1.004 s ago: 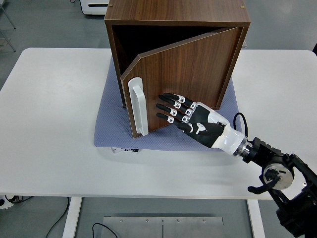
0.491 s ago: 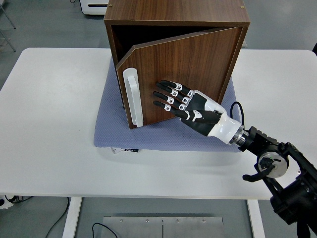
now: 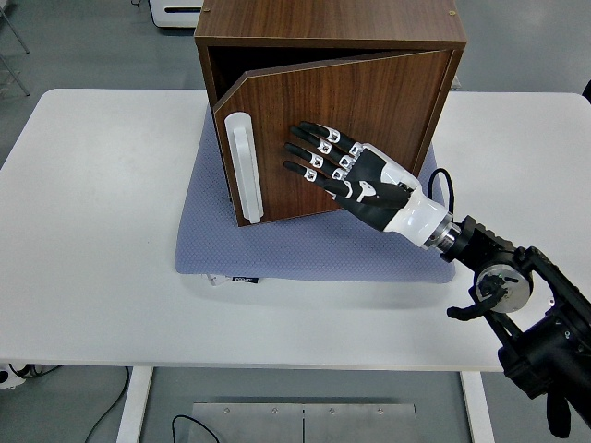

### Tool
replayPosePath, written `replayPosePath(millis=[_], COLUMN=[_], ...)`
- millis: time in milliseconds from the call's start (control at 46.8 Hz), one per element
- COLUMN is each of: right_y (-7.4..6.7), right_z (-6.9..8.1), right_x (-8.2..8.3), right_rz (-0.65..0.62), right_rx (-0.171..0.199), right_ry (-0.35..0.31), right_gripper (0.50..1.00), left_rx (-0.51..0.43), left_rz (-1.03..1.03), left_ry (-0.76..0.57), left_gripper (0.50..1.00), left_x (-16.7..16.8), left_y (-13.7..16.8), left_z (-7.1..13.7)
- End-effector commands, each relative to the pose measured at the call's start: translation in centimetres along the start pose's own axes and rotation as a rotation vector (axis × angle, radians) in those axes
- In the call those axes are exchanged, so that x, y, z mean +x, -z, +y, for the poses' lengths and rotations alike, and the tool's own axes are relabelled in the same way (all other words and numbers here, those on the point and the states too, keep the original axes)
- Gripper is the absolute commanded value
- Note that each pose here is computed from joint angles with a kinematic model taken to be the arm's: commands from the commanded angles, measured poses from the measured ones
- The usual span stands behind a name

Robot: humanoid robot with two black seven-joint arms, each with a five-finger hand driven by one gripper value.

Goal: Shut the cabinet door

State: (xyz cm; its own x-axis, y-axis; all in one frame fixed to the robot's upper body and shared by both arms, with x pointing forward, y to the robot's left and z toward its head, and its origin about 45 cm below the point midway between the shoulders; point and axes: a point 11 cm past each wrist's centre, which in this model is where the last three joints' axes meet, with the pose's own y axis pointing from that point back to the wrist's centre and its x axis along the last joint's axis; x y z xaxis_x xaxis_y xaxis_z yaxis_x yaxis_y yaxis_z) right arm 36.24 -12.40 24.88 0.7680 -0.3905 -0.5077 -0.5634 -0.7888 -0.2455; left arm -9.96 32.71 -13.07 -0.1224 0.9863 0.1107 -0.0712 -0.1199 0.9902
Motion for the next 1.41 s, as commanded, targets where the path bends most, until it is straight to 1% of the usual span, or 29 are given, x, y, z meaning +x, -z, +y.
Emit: replayPosePath(millis=[0,107,299,427,705,791,876,1004,1197,1325,1389], right_y=[0.4,0.9,1.3,1.6,1.6,1.6,1.5,1.5,1.6,1.8,2.0], right_z=[-0.3,-0.8,-1.3,-1.7,-1.9,-2.5,-2.6,-3.5,-3.6,-3.7,-3.8], right_x=[0.0,0.1,0.1,0.1,0.6,0.5,0.7,0.6,1.8,2.1,2.2], right_rz=[0.008,0.013,0.016,0.024,0.024,0.019,0.015,0.007,0.011,0.015,0.016], right_rx=[0.009,0.024,0.038,0.038,0.032,0.036,0.033,0.038,0.024,0.021,0.027], right_ry=[0.004,0.006,0.011,0.016,0.005,0.010,0.004,0.009,-0.023,-0.030,-0.031], right_gripper=[1.000,1.000,1.000,1.000,1.000,1.000,1.000,1.000,1.000,1.000,1.000], left_rx=[-0.001,-0.001,-0.001,0.000,0.000,0.000,-0.001,0.000,0.000,0.000,-0.001], left_rz=[0.000,-0.001,0.000,0.000,-0.001,-0.001,0.000,0.000,0.000,-0.001,0.000], left_ry=[0.000,0.000,0.000,0.000,0.000,0.000,0.000,0.000,0.000,0.000,0.000], left_gripper=[1.000,1.000,1.000,1.000,1.000,1.000,1.000,1.000,1.000,1.000,1.000], left_x=[0.0,0.0,0.0,0.0,0.0,0.0,0.0,0.0,0.0,0.0,0.0], left_y=[-0.1,-0.1,-0.1,0.0,0.0,0.0,-0.1,0.0,0.0,0.0,-0.1], left_z=[0.0,0.0,0.0,0.0,0.0,0.0,0.0,0.0,0.0,0.0,0.0])
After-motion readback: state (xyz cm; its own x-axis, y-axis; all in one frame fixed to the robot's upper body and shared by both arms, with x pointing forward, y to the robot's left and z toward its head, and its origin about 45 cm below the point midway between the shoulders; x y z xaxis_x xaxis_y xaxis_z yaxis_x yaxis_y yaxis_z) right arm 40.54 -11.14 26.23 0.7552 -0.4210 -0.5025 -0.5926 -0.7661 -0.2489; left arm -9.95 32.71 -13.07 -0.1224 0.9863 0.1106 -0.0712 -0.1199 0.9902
